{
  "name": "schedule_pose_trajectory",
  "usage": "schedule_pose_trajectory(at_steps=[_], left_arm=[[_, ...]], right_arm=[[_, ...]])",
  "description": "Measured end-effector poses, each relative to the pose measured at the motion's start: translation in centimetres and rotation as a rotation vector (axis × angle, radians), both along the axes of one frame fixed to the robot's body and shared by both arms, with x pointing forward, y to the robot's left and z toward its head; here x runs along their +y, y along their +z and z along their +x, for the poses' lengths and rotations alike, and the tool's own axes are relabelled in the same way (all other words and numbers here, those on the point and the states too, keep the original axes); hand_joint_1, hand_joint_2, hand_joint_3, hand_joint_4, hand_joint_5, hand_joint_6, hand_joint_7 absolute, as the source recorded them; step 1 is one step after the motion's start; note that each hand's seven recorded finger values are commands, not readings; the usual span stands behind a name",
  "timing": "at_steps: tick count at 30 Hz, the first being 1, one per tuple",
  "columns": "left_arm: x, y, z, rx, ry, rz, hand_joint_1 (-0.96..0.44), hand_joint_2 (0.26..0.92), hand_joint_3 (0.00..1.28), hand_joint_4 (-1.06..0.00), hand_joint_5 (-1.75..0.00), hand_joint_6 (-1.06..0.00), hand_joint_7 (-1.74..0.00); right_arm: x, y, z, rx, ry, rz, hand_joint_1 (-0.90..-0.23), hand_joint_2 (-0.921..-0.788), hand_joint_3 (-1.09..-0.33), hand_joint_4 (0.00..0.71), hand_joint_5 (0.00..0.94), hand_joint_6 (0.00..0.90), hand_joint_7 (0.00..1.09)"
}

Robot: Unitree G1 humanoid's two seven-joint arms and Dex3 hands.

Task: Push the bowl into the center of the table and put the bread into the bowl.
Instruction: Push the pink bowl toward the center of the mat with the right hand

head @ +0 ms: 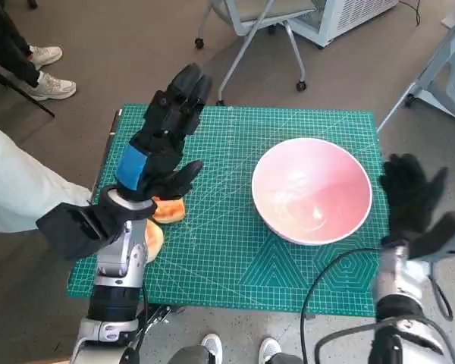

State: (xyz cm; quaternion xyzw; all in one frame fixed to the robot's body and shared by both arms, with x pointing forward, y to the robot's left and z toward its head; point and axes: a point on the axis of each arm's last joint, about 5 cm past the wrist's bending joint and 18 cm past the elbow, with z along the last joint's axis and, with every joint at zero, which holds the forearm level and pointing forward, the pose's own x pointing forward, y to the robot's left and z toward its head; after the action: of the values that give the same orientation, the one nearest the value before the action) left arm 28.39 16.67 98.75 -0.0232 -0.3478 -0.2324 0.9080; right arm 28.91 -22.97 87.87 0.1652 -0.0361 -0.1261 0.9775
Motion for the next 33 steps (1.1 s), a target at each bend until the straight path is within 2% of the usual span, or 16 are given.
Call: schedule_pose_trajectory(at_steps=[9, 20, 33], left_arm=[[0.9, -0.2, -0.4, 0.004, 0.028, 0.013, -0.58, 0.921, 0.44, -0.02, -0.01, 0.0, -0.27], [1.8, -0.4, -1.1, -0.001, 0.075, 0.01, -0.6, 0.921, 0.43, -0.04, -0.01, 0.0, -0.27], [2.5, -0.7, -2.0, 0.005, 0.112, 0.006, -0.61, 0.921, 0.42, -0.04, -0.01, 0.0, -0.27]], right_arm=[[2.3, 0.4, 1.15, 0.016, 0.058, 0.074, -0.566, -0.921, -0.857, 0.133, 0.012, 0.145, 0.27], [4.9, 1.8, 2.68, -0.003, 0.136, 0.136, -0.56, -0.921, -0.863, 0.105, 0.001, 0.132, 0.26], [6.8, 2.6, 3.55, 0.001, 0.213, 0.179, -0.556, -0.921, -0.856, 0.113, 0.004, 0.142, 0.24]])
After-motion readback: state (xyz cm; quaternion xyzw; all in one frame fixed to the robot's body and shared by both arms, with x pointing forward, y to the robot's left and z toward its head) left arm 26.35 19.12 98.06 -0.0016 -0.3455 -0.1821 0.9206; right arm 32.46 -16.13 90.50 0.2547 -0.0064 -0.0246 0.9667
